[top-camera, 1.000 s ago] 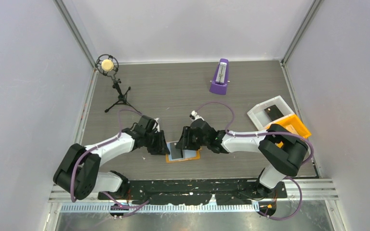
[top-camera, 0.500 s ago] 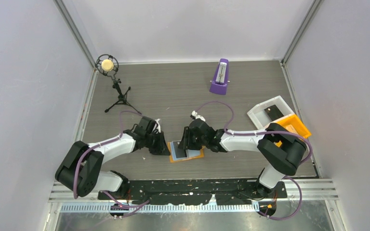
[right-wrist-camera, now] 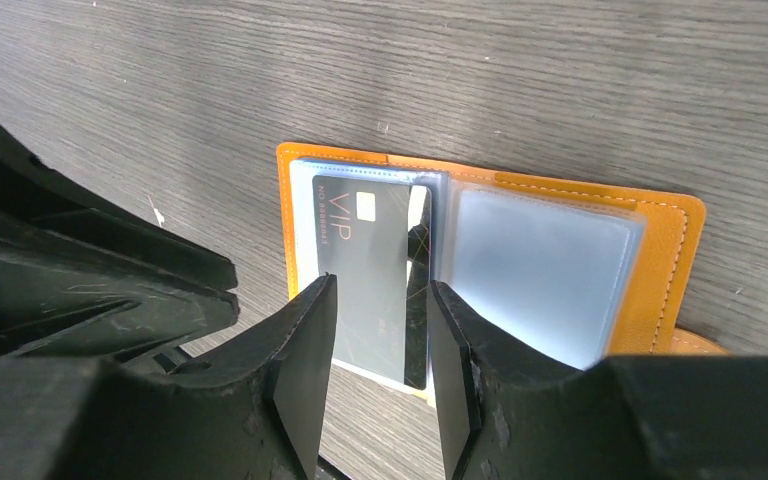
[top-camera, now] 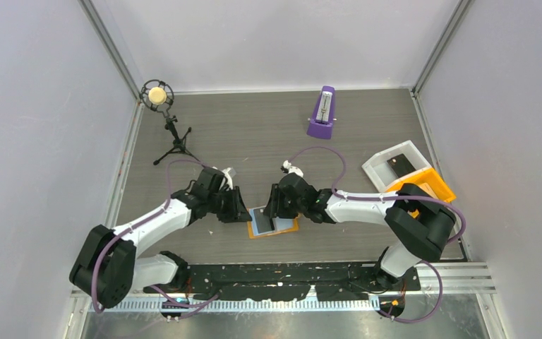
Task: Take the credit cards out of the card holder
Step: Remove the credit card from the card holder.
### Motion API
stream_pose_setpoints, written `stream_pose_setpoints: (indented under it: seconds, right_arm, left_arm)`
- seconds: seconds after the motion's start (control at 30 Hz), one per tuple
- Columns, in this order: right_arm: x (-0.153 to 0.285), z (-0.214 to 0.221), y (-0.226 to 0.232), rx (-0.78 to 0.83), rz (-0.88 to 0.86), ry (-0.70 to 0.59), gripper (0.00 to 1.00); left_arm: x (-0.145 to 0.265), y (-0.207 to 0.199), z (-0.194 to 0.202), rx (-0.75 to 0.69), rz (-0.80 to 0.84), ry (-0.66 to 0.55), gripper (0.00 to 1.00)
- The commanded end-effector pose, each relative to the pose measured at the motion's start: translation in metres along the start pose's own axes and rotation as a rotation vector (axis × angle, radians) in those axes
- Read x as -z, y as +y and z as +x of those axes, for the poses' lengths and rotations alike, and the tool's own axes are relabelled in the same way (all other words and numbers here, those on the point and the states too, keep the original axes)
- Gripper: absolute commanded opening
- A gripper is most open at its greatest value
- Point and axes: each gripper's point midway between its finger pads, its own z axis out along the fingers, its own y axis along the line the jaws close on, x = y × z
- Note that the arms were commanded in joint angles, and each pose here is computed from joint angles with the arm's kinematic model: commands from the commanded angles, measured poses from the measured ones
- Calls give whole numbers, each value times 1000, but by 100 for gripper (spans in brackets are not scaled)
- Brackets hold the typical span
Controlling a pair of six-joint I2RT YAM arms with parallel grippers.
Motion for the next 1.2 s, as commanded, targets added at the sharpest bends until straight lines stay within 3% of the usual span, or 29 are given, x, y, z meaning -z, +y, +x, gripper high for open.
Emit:
stream_pose_setpoints:
  seconds: [0.0, 0.4, 1.17]
  right_arm:
    - [1, -14, 17, 11, -42, -44, 46]
    - [-3, -10, 23, 9, -78, -22, 45]
    - [-7, -3, 8, 27, -8, 9, 45]
  left_arm:
    - [9, -18, -14, -13, 48, -44, 25]
    - [-11, -14, -9, 2, 79, 0, 7]
    - [-26, 10, -3, 7, -3, 29, 4]
